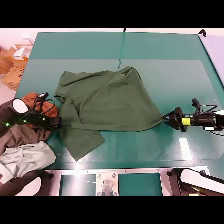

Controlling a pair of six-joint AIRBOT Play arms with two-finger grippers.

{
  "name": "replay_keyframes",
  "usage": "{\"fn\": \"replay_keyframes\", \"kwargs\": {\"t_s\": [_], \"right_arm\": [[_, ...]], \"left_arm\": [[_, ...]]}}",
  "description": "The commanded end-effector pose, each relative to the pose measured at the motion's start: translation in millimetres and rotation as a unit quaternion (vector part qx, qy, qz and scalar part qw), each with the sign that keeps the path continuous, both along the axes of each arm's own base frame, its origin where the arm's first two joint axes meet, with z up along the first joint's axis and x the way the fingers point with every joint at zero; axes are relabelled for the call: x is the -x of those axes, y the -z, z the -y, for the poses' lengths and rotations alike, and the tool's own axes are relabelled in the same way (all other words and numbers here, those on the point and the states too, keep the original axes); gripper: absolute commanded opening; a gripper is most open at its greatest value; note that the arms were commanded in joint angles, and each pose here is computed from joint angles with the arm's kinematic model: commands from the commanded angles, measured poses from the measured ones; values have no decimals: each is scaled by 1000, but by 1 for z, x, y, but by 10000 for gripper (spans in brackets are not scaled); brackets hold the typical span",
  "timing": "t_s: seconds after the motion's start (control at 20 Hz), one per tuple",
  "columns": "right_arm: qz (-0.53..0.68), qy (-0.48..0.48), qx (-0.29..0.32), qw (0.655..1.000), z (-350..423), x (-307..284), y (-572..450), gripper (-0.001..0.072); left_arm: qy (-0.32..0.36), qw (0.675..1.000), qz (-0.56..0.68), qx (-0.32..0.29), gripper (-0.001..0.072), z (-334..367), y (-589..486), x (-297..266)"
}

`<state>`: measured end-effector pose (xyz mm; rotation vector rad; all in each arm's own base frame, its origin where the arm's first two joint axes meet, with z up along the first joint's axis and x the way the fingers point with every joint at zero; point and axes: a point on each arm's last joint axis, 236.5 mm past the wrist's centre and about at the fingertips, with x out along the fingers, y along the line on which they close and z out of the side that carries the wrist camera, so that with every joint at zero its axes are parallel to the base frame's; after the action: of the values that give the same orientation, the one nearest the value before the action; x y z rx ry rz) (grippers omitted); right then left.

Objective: Fold the shirts.

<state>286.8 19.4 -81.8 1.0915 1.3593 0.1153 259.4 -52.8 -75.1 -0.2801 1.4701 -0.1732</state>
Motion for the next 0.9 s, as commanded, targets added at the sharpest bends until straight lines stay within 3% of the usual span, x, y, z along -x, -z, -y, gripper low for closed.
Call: {"fn": "replay_keyframes", "kwargs": {"t_s": [0.0,0.05,0.3,0.45,0.55,0.65,0.85], "right_arm": [[27,4,11,1000,-10,-23,13,139],[46,-1,13,999,-13,-32,9,26],[165,-54,27,985,-11,-77,-97,13],[322,-48,101,940,1,-102,-244,13],[444,-22,167,880,9,-95,-360,13],[552,26,237,799,16,-66,-472,14],[695,127,355,612,12,34,-634,13]], "left_arm": [[1,1000,0,4,25,2,0,0],[10,1000,3,10,24,5,-2,-1],[44,995,85,25,24,13,-97,-49],[68,967,239,57,24,33,-241,-95],[83,917,381,79,24,50,-363,-106],[92,841,525,88,24,60,-485,-87],[98,677,725,85,24,68,-653,16]]}}
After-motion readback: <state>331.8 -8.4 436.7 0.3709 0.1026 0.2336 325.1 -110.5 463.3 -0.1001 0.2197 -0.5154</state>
